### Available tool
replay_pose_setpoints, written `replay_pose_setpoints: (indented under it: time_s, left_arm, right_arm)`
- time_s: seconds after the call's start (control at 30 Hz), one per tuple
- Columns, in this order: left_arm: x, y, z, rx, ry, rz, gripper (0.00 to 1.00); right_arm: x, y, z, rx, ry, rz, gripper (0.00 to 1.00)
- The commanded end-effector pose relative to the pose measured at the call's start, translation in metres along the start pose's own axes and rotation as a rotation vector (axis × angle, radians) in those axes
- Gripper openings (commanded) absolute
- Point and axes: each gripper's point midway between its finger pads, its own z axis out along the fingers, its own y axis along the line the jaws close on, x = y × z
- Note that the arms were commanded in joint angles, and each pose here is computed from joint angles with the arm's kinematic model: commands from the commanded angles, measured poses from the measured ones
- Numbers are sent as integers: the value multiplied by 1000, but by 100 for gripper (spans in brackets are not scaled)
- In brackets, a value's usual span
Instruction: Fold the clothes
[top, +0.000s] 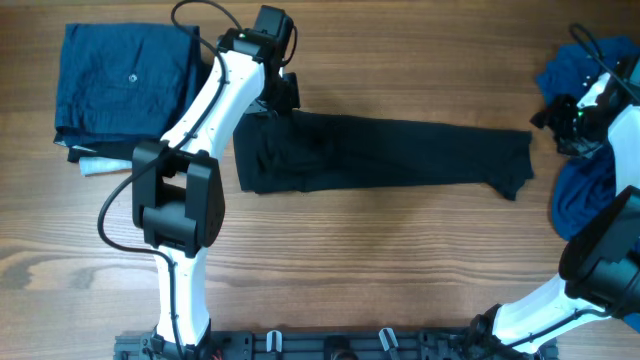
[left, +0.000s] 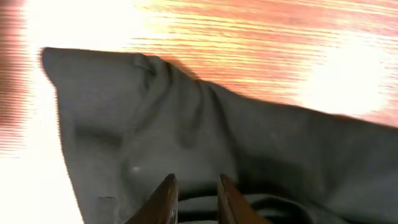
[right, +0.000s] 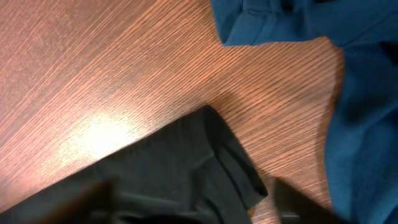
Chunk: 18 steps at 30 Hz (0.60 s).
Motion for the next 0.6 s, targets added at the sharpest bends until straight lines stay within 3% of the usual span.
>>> replay_pose_setpoints:
  time_s: [0.0, 0.2, 0.4, 0.57]
  left_arm:
    - [-5, 20, -5, -68, -14, -49, 20]
    - [14, 27, 11, -95, 55, -99, 17]
    - [50, 8, 34, 41, 192, -109, 14]
    - [78, 7, 30, 53, 306, -115, 4]
  right_arm:
    - [-8, 2, -9, 7, -39, -20, 100]
    - [-9, 3, -9, 7, -42, -21, 99]
    - [-9, 3, -9, 7, -42, -21, 100]
    - [-9, 3, -9, 7, -42, -21, 100]
